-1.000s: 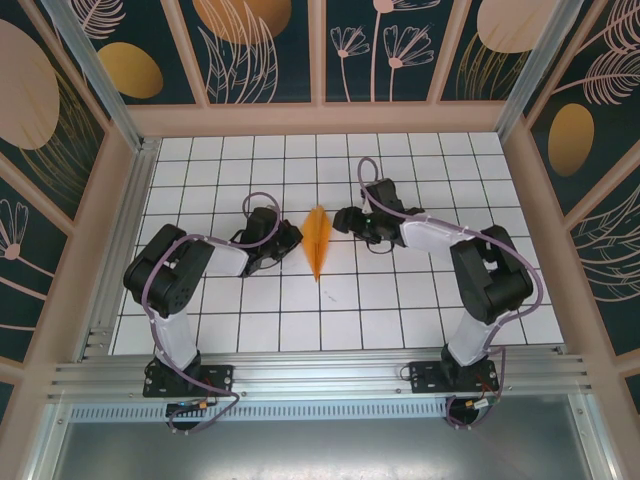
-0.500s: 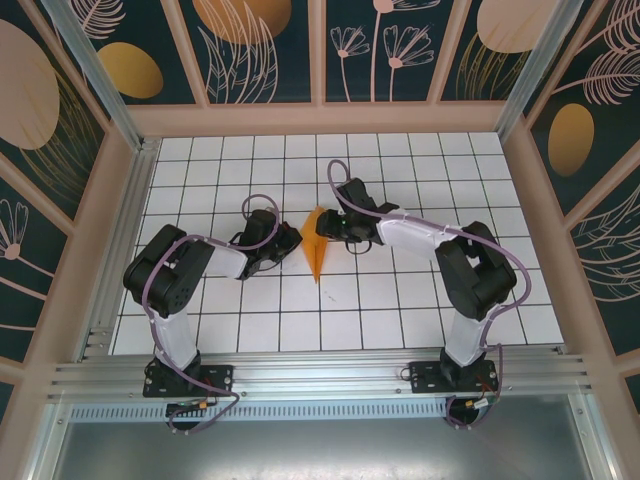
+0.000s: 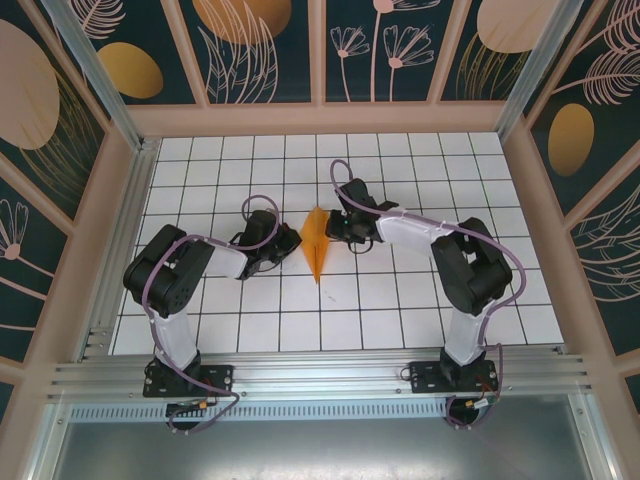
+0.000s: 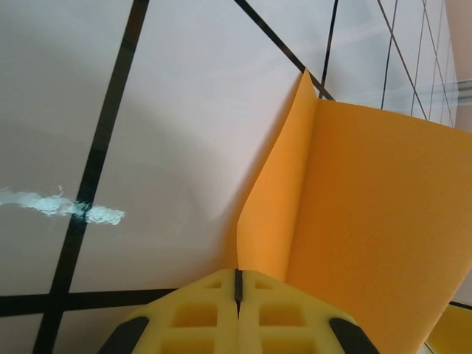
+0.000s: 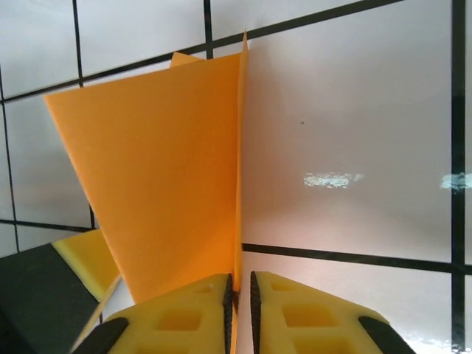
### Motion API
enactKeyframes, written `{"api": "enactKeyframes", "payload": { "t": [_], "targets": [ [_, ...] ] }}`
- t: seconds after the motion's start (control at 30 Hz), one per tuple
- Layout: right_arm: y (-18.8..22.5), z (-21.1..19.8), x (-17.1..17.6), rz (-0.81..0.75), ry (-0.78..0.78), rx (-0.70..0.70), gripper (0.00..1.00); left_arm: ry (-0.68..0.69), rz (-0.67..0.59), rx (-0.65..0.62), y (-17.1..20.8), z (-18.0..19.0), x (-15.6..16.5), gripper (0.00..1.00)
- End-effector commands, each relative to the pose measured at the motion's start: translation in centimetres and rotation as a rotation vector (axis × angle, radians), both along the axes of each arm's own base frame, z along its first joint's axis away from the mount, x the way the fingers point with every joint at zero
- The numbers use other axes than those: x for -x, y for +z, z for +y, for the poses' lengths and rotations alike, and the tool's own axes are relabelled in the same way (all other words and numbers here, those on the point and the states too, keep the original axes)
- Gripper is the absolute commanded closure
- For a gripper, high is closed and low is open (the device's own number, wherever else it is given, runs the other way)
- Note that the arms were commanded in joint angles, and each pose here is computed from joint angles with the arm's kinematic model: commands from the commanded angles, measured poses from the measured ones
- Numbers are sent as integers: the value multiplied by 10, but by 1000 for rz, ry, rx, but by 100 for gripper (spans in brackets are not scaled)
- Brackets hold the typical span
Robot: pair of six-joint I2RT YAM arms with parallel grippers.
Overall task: Fold a paper plane with a square sheet of paper (pick it up from the middle)
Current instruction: Move the paper plane to the top-center of the table.
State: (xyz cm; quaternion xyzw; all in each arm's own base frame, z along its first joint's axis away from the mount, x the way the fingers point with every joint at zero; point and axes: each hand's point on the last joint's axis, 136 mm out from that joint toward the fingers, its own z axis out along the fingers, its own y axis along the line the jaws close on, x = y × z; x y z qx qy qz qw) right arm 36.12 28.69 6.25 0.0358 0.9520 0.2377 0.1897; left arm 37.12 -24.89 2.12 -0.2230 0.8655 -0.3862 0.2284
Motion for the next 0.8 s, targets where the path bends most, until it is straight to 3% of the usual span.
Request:
{"api": "enactKeyframes", "payload": {
  "t": [0.0,0.2,0.53,0.67,0.77],
  "targets": [
    [-10,-2,3,35,0,-23,90,13,3,-39,-4,6,-4,100],
    [-29,-8,4,78,-9,-13,96,17,26,-63,-12,9,-2,100],
    [-51,-13,4,128,-15,37,95,6,47,-88,-21,9,0,100],
    [-35,-13,0,93,-2,46,87,3,52,-86,-22,9,0,100],
    [-6,-18,-2,24,-10,42,74,4,54,-83,-21,9,1,100]
  ]
}}
